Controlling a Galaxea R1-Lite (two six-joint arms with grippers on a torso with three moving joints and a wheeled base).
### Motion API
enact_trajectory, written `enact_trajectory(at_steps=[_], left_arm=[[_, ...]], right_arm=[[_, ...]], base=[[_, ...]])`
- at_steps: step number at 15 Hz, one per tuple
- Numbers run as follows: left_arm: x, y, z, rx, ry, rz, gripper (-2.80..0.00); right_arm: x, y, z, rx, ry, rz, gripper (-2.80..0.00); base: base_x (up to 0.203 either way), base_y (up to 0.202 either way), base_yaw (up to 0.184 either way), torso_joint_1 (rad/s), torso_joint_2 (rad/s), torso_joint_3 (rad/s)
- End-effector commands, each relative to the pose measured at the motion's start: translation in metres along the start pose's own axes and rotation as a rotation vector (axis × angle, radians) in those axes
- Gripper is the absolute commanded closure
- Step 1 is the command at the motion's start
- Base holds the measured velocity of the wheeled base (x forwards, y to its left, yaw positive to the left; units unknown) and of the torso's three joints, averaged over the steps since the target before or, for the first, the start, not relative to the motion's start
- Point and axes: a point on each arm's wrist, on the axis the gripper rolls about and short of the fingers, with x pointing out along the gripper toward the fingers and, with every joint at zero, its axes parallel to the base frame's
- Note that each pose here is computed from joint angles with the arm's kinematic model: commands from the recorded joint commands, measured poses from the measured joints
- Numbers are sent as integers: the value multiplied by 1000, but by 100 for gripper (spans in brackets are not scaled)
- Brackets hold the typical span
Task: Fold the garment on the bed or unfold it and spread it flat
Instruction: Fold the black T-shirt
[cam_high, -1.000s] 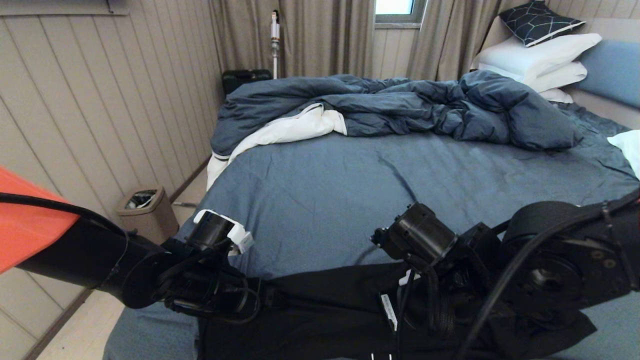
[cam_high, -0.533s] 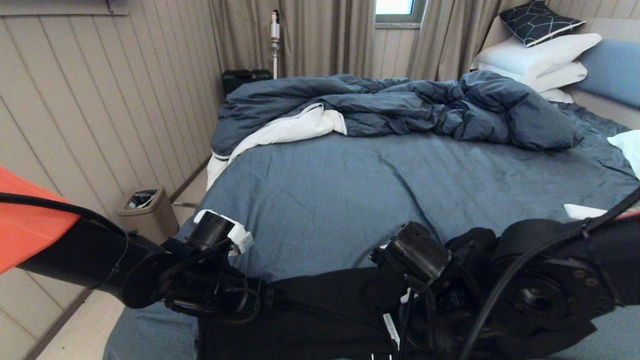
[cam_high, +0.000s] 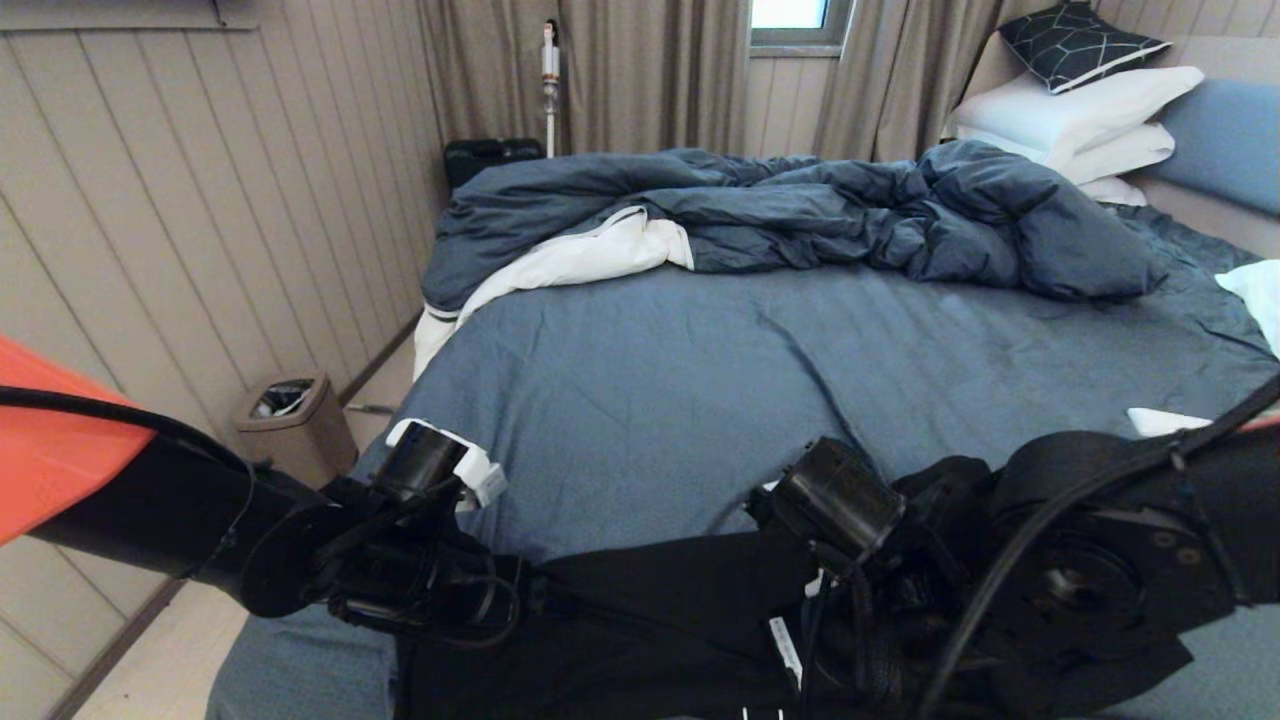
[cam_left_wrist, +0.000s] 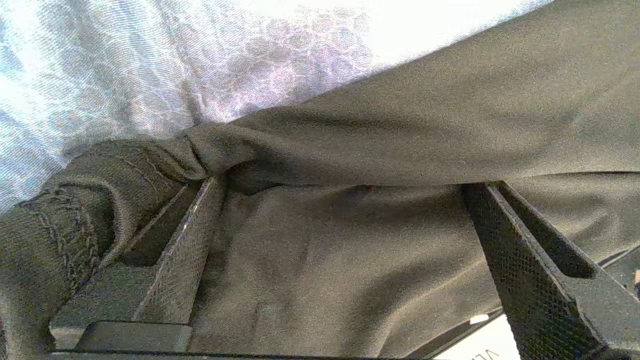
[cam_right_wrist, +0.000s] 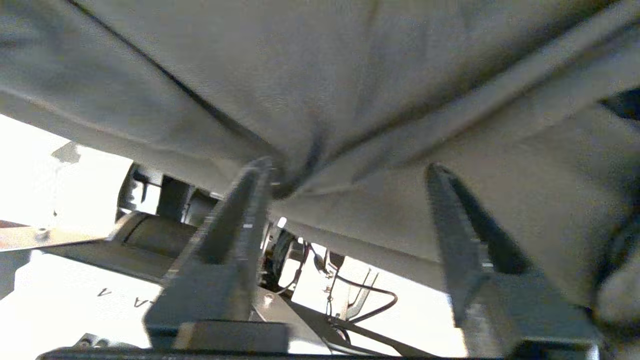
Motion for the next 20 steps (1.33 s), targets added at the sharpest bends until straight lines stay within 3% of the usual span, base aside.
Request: enact_trajectory(at_steps=[1,5,7,8,9,12,14,18,20], left_arm=[[-5,-2,1,2,-16,-8,-280],[-46,-12,0,30,-129,-48,-280],[-61,-4,5,6,-187,-26,-280],[-64,5,9,-16,-206,-9,0],[-68,17,14,-48,-229,16,0],[-82,36,28,-74,-290,56,0],[-80,45,32,-94,-291,72,0],[-70,48,34,-113,-243,83,0],[-67,49,35,-118,-231,84,0]], right_arm=[[-18,-3,2,11,-53,23,-280],[-58,-34,7,83,-144,5,-280],[-63,-60,11,134,-159,-44,-280],[-63,-73,13,162,-164,-72,-280],[-65,-90,13,198,-169,-109,0],[-69,-134,7,255,-160,-192,0],[-70,-163,-3,284,-132,-210,0],[-81,-197,-20,354,-126,-262,0],[-79,-207,-16,369,-127,-239,0]], base=[[0,0,0,0,0,0],[0,0,0,0,0,0],[0,0,0,0,0,0],[0,0,0,0,0,0],[0,0,0,0,0,0],[0,0,0,0,0,0],[0,0,0,0,0,0],[0,0,0,0,0,0],[0,0,0,0,0,0]])
